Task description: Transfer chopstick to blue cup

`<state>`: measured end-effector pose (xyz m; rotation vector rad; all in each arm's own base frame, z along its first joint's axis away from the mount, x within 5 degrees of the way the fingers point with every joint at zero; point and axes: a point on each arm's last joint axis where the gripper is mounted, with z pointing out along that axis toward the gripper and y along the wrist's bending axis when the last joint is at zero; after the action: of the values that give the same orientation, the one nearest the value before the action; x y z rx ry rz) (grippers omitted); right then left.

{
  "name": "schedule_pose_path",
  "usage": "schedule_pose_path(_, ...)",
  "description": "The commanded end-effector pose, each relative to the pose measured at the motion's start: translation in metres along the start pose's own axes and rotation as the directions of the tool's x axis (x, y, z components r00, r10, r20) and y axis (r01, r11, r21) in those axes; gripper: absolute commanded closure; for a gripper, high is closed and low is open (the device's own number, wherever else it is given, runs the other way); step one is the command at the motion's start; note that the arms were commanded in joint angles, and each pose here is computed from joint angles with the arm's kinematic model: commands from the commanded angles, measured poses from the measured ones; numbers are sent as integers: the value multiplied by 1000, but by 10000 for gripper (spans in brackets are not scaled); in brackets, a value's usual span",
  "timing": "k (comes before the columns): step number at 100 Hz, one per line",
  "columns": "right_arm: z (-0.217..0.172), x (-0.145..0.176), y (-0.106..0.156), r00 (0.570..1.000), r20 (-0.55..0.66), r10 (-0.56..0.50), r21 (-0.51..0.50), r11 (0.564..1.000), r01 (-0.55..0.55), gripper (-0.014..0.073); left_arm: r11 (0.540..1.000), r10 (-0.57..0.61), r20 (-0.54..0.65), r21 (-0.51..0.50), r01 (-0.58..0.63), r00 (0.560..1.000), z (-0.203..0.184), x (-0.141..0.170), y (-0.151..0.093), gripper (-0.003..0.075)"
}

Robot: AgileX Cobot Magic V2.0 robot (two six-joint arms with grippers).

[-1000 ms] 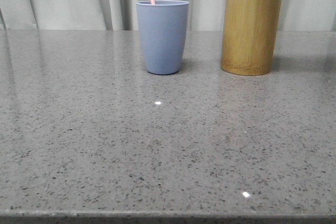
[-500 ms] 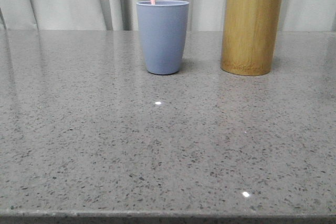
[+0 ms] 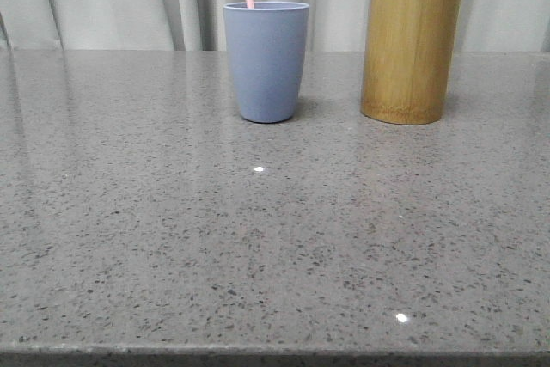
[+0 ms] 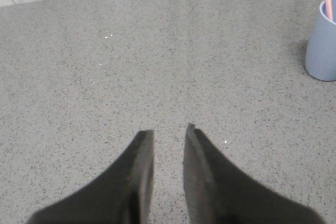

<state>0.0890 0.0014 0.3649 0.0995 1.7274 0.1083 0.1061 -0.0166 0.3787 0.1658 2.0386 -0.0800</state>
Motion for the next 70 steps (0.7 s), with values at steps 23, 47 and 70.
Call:
schedule_pose_path(23,-29,2,-2,995,99,-12,0,1000,12,700,1000,-10,189,1,10,982,-11,7,0,739)
schedule_pose_path(47,-37,8,-3,993,121,-11,-3,1000,12,700,1000,-11,255,4,10,967,-23,38,1,739)
schedule_pose_path(70,-38,13,-3,993,117,-11,-2,1000,12,700,1000,-12,277,4,11,961,-28,59,1,739)
